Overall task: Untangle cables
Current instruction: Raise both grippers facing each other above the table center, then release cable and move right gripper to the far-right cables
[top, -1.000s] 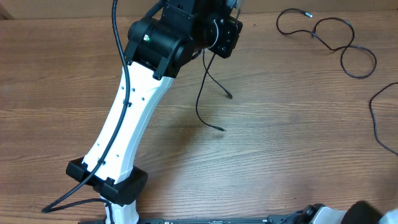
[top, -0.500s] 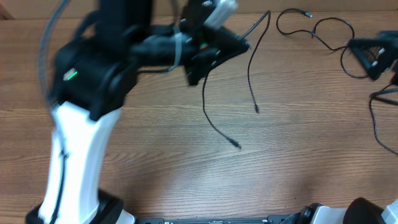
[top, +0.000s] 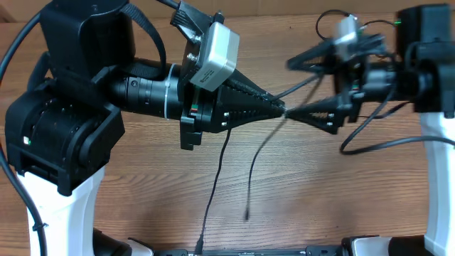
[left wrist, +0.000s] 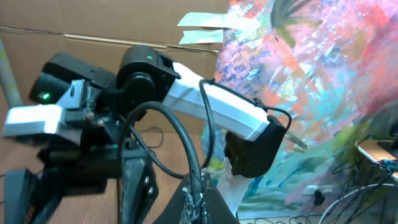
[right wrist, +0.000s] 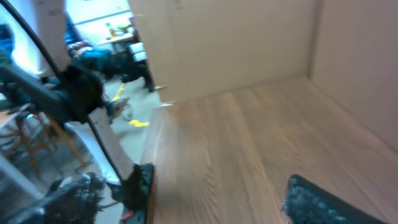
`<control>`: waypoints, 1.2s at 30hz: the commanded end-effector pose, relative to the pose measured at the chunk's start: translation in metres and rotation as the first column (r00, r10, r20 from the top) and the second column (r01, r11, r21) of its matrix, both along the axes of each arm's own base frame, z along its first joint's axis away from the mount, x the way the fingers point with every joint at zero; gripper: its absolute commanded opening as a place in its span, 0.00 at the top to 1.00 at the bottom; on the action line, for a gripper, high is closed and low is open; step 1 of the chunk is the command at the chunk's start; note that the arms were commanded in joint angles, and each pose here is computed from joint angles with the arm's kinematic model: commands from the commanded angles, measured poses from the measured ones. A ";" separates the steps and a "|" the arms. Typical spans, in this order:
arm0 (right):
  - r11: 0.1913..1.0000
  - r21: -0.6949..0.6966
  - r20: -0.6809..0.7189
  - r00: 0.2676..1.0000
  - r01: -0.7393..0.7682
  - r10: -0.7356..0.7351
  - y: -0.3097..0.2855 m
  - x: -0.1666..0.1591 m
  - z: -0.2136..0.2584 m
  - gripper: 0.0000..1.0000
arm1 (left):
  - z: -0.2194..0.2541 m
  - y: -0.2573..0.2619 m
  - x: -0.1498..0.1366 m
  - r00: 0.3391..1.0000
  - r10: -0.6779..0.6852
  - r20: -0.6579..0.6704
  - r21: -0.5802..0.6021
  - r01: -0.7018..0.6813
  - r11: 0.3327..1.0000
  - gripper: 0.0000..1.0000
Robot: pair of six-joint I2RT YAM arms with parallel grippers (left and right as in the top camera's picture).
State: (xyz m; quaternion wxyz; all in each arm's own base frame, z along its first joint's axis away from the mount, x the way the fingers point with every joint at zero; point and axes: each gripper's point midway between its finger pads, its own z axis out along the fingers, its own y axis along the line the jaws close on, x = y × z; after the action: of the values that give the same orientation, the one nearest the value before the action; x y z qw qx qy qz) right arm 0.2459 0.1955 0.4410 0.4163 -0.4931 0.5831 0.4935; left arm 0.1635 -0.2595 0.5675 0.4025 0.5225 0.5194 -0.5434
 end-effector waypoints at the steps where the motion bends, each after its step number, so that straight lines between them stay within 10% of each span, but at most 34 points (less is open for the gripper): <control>1: 0.998 0.040 0.053 0.997 -0.049 0.047 0.005 -0.011 0.010 0.09 | 0.000 0.001 0.003 1.000 0.019 -0.018 0.005 -0.019 1.000 0.96; 6: 1.000 0.020 0.038 0.999 -0.023 0.022 0.001 -0.007 0.006 0.12 | -0.010 0.009 0.036 0.982 0.189 -0.028 0.055 -0.187 0.981 0.96; 12: 0.999 0.022 0.046 0.999 -0.024 0.023 0.002 -0.007 0.007 0.96 | -0.018 0.014 0.048 0.968 0.245 -0.047 0.083 -0.240 0.967 0.96; 20: 1.000 0.015 0.064 0.998 -0.019 0.018 0.001 -0.004 0.006 0.96 | -0.028 0.012 0.066 0.952 0.299 -0.059 0.118 -0.291 0.949 0.91; 22: 1.000 -0.016 0.085 0.996 0.003 -0.002 0.001 0.001 0.002 0.96 | -0.037 0.014 0.081 0.930 0.364 -0.059 0.154 -0.352 0.923 0.34; 24: 0.999 -0.045 0.093 0.995 0.027 -0.023 0.000 0.006 -0.003 0.96 | -0.048 0.019 0.099 0.889 0.457 -0.045 0.201 -0.440 0.875 0.00; 32: 0.957 -0.159 0.053 0.970 0.242 -0.237 -0.010 0.052 -0.012 0.96 | -0.097 0.038 0.169 0.719 0.695 0.026 0.368 -0.653 0.662 0.00; 36: 0.770 -0.265 0.031 0.804 0.580 -0.594 -0.042 0.112 -0.020 0.96 | -0.126 0.046 0.195 0.653 0.756 0.052 0.454 -0.690 0.564 0.00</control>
State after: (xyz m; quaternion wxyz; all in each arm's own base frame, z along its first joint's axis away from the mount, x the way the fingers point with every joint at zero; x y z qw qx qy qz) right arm 0.3143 0.1869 0.4337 0.4700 -0.4688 0.6589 0.3538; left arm 0.3293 -0.2274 0.4651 0.4275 0.3318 0.7849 -0.3016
